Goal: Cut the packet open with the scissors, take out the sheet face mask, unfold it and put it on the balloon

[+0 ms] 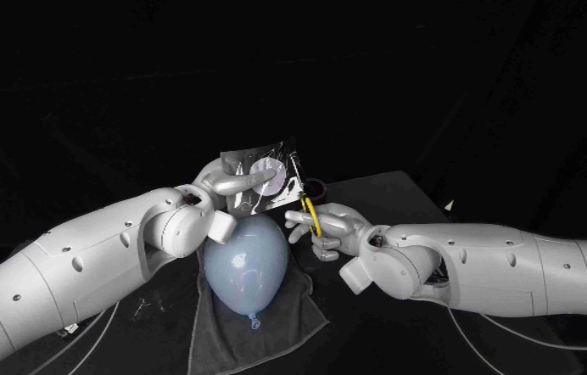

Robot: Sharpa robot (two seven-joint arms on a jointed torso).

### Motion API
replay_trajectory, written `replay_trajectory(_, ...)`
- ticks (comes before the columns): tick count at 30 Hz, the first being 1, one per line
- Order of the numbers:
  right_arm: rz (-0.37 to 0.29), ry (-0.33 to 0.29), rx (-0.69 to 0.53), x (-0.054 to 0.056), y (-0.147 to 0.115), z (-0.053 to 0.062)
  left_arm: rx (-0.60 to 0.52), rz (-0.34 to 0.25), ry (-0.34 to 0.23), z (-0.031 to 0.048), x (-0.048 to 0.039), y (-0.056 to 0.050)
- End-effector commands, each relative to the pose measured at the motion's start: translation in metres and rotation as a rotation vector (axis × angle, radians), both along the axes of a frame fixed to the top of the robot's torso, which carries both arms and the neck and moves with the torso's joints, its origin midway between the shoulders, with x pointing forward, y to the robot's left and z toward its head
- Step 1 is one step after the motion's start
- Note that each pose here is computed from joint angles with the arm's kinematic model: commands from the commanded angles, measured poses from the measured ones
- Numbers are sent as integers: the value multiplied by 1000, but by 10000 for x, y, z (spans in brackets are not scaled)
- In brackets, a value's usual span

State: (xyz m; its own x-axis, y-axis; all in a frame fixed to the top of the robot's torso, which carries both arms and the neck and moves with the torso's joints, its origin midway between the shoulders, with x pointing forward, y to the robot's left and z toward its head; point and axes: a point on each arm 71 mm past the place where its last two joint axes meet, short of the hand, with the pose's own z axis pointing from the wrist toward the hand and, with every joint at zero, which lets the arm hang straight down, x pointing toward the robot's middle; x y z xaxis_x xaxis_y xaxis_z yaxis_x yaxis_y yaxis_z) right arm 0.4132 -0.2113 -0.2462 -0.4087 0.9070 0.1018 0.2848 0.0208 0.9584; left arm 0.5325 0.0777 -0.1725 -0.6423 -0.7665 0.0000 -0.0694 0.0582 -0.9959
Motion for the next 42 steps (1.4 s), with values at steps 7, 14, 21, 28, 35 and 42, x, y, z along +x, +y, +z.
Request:
replay_trajectory(7, 21, -37, 30, 10, 41, 54, -13, -26, 9, -8, -27, -23)
replay_trajectory(14, 33, -41, 22, 14, 31, 50, -22, -37, 21, -10, -48, -26)
replay_trajectory(21, 49, -43, 32, -9, 56, 67, -19, -33, 14, -11, -46, -5)
replay_trajectory(28, 55, -45, 41, -31, 68, 98, 2, -26, -11, -14, -26, 29)
replay_trajectory(35, 51, -55, 42, -4, 56, 161, 19, -32, -37, -18, -25, 39)
replay_trajectory(42, 42, -67, 38, 41, 31, 221, 27, -42, -55, -21, -33, 35)
